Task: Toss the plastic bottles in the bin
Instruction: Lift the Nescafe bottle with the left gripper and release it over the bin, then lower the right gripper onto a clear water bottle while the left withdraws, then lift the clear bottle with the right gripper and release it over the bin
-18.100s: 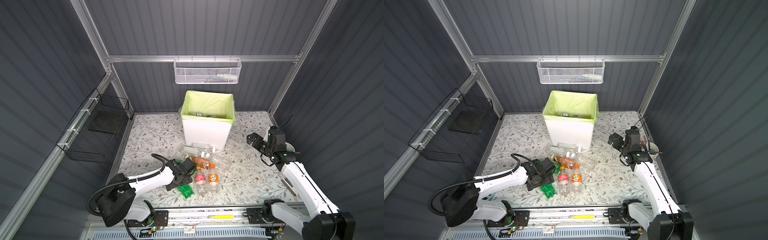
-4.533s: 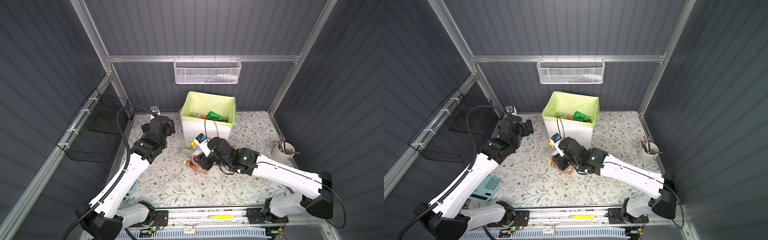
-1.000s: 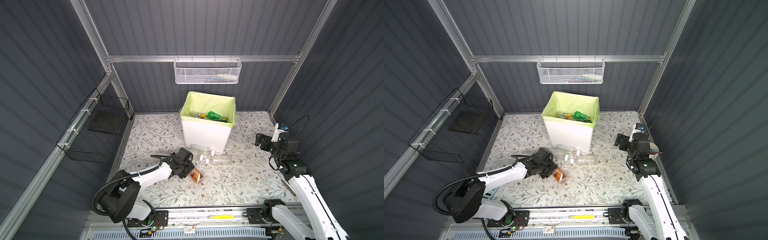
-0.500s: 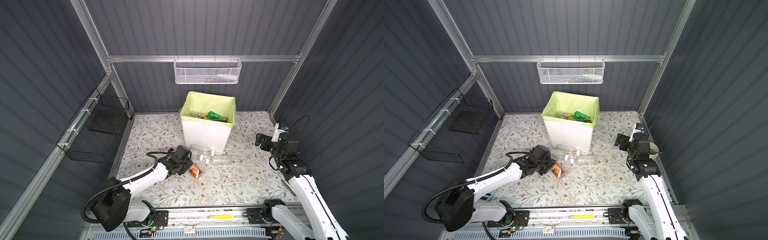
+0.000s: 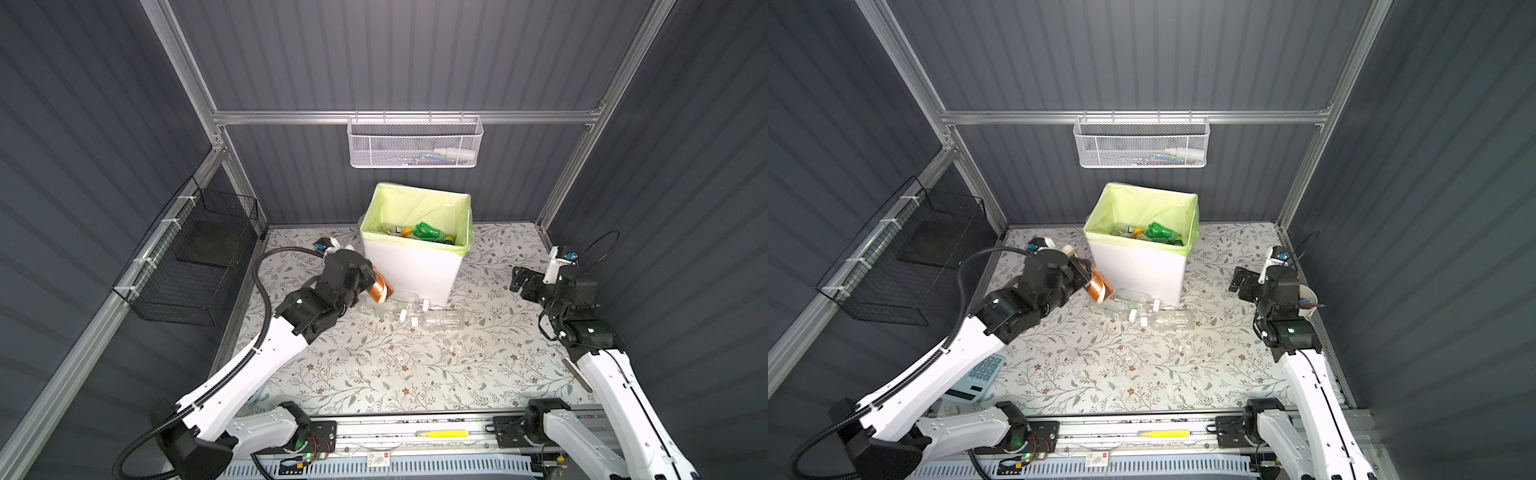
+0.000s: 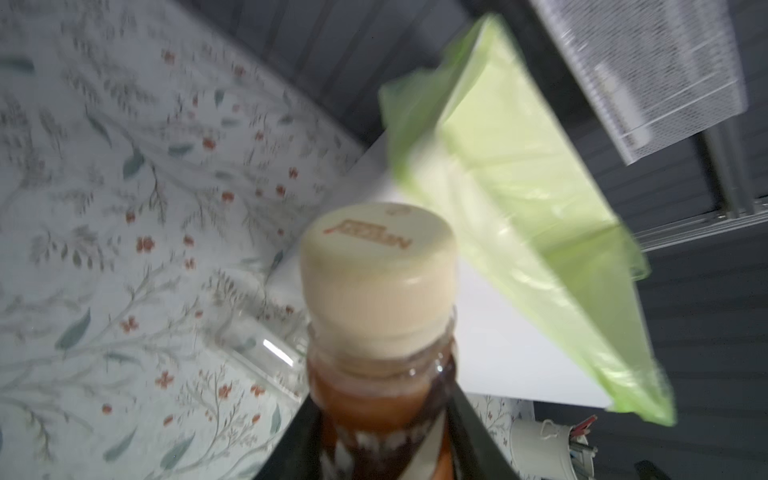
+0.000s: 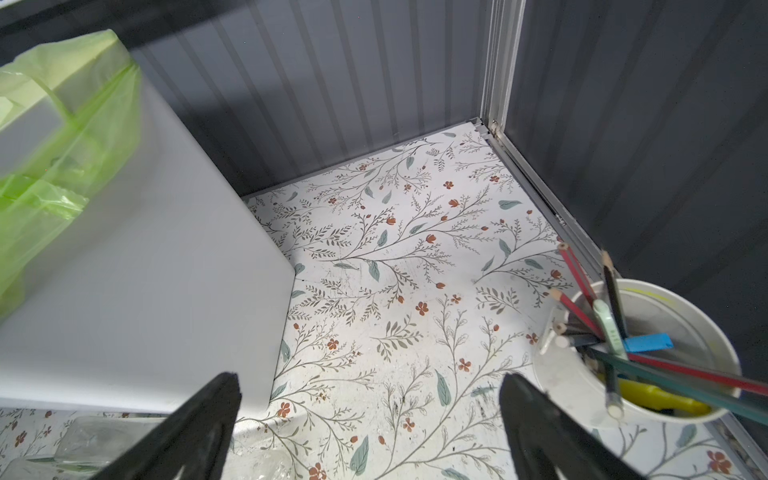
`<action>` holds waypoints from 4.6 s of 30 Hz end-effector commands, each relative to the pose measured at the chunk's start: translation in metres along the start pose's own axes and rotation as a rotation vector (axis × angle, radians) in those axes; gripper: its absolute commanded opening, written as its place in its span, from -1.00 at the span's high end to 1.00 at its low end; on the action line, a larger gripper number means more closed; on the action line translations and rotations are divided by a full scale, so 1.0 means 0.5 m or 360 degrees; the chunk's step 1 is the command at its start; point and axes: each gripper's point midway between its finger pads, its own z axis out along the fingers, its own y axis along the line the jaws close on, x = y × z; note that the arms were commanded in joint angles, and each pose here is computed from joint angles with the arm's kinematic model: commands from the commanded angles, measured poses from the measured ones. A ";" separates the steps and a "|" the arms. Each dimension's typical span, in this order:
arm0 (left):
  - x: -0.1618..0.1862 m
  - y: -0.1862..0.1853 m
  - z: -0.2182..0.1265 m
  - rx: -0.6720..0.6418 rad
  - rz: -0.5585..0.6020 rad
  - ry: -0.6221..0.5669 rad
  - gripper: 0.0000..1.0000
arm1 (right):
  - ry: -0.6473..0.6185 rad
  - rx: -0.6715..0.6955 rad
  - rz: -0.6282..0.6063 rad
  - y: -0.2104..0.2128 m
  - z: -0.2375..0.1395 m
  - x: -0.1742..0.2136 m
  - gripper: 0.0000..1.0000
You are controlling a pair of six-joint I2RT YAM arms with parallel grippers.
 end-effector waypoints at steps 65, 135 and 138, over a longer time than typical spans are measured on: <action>0.025 0.242 0.055 -0.0685 0.0902 -0.0069 -1.00 | 0.1009 0.0048 0.1669 0.279 0.119 0.464 -0.82; 0.194 0.361 0.139 -0.0658 0.0159 0.0364 -1.00 | -0.0749 -0.0749 0.0085 0.401 -0.166 -0.510 -0.98; 0.214 0.350 0.143 -0.0593 0.0025 0.0405 -1.00 | -0.0755 -0.0674 0.0107 0.359 -0.168 -0.489 -0.98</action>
